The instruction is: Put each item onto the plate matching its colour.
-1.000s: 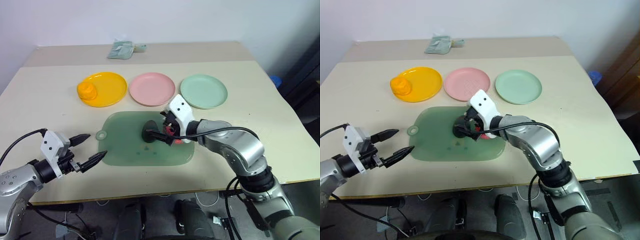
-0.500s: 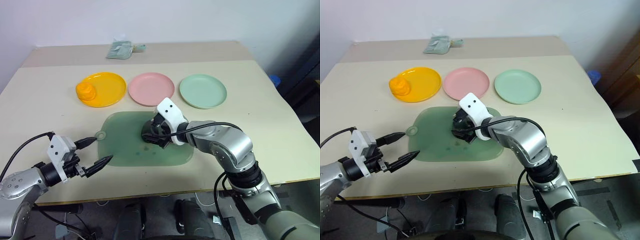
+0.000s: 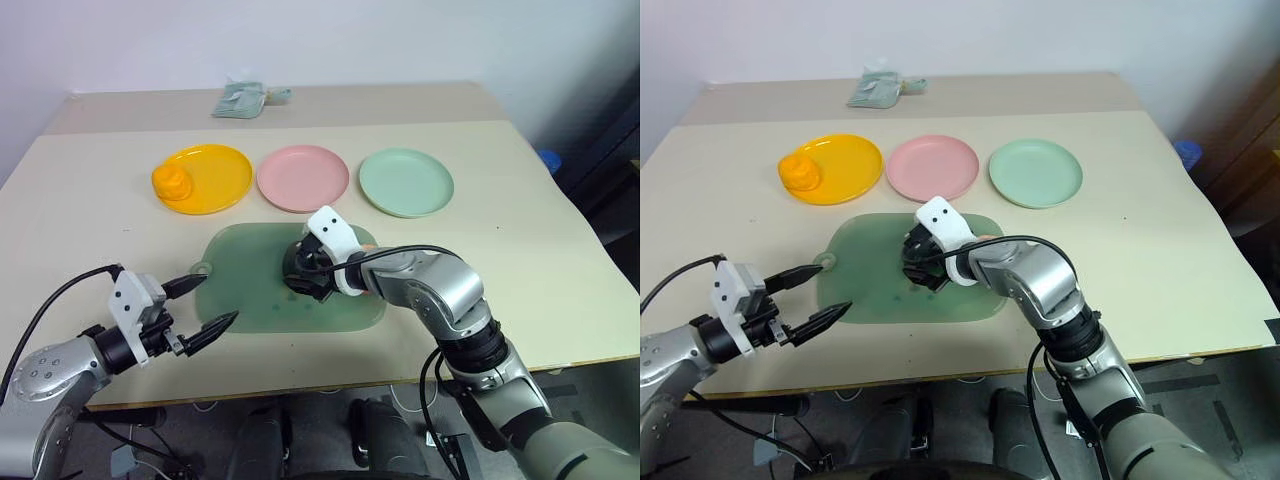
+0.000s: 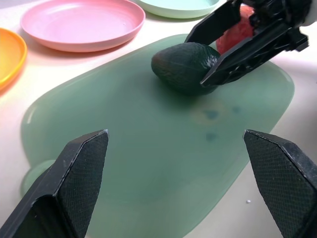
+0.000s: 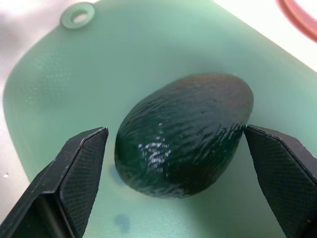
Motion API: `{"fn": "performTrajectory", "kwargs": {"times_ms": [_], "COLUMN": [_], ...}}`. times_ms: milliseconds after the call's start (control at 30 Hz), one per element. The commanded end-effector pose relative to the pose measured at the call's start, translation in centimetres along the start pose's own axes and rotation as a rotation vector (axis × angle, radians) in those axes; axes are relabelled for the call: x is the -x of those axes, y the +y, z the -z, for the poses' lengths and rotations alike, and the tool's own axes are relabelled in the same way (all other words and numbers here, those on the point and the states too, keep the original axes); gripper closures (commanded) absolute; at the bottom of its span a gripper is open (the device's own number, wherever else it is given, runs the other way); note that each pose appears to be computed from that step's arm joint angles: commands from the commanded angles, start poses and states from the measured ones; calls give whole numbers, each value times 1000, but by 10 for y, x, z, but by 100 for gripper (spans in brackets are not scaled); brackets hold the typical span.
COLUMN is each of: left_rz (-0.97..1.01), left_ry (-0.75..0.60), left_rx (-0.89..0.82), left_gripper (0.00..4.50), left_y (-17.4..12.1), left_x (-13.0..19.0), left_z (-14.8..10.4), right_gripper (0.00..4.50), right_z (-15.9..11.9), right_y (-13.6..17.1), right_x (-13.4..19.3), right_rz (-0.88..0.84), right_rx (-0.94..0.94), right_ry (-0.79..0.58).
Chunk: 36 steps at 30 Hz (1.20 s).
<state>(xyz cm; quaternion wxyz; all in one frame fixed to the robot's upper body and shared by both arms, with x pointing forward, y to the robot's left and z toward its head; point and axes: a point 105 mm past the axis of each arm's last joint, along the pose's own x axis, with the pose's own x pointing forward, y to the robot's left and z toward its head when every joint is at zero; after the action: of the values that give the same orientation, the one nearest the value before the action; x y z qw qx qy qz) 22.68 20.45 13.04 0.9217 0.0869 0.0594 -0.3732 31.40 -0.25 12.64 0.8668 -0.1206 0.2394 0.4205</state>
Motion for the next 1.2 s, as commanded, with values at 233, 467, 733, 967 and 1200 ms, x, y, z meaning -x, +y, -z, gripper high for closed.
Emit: {"fn": "performTrajectory", "kwargs": {"times_ms": [233,467,733,967,1200], "left_rz": [2,3,2,1,-6], "left_ry": [-24,-24,-21,-19,-9], "left_rx": [-30,-32,-29,-29,-24], "left_gripper": [7,7,7,0,0], "left_y": [2,1,0,-4,0], "left_x": [1,-2,-3,-2,3], "left_z": [-9,-11,-11,-11,-3], "right_gripper": [0,0,0,56,85], "right_z": [-9,-11,-14,-15,-15], "right_y": [-2,-3,-5,-5,-6], "right_x": [-4,-5,-4,-5,-6], "right_rz": [13,20,37,37,45], "right_rx": [3,4,10,3,5], "right_ry": [-30,-43,-63,-69,-68]}}
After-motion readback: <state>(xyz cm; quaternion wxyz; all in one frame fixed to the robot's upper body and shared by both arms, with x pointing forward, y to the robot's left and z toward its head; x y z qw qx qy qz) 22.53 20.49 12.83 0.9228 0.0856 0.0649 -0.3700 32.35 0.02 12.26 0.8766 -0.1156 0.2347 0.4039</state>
